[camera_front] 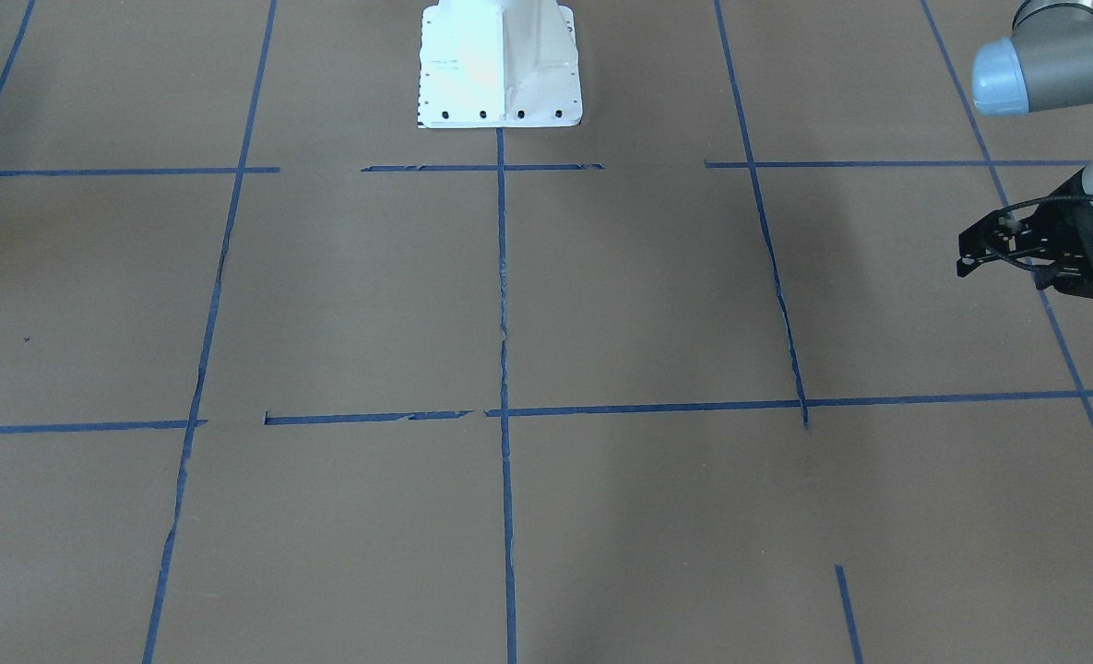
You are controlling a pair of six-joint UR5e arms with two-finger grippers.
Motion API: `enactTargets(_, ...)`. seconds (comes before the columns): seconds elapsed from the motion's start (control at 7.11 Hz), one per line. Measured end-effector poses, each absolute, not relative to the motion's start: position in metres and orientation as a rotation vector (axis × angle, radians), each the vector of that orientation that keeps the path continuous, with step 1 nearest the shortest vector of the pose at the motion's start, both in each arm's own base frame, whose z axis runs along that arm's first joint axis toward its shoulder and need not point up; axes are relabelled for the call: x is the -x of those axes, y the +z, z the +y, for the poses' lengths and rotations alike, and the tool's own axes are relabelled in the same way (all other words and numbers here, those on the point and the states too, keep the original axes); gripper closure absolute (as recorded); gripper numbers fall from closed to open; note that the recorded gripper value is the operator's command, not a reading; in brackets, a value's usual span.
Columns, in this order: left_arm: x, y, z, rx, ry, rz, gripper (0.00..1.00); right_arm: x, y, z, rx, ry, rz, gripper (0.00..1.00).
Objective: Left arm hands cup to right arm to dump lemon
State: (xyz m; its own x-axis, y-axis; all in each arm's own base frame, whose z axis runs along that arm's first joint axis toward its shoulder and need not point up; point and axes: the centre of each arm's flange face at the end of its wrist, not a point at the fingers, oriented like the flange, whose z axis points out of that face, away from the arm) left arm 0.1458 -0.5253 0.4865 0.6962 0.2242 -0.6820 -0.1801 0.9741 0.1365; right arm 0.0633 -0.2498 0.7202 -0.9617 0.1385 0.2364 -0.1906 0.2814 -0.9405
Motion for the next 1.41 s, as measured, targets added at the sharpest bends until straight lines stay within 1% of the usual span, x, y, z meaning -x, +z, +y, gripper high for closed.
enactTargets(0.42,-0.147,0.486,-0.528,-0.06,0.225,0.77,0.0,-0.066,0.7,-0.258,-0.13,1.622,-2.205,0.91)
enactTargets(0.7,-0.147,0.486,-0.528,-0.06,0.225,0.771,0.0,-0.08,0.653,-0.285,-0.172,1.574,-2.093,0.91)
enactTargets(0.98,-0.147,0.483,-0.529,-0.058,0.211,0.773,0.0,-0.085,0.61,-0.309,-0.279,1.501,-1.99,0.94)
enactTargets(1.41,-0.148,0.481,-0.529,-0.058,0.201,0.775,0.0,-0.073,0.564,-0.333,-0.456,1.253,-1.796,0.93)
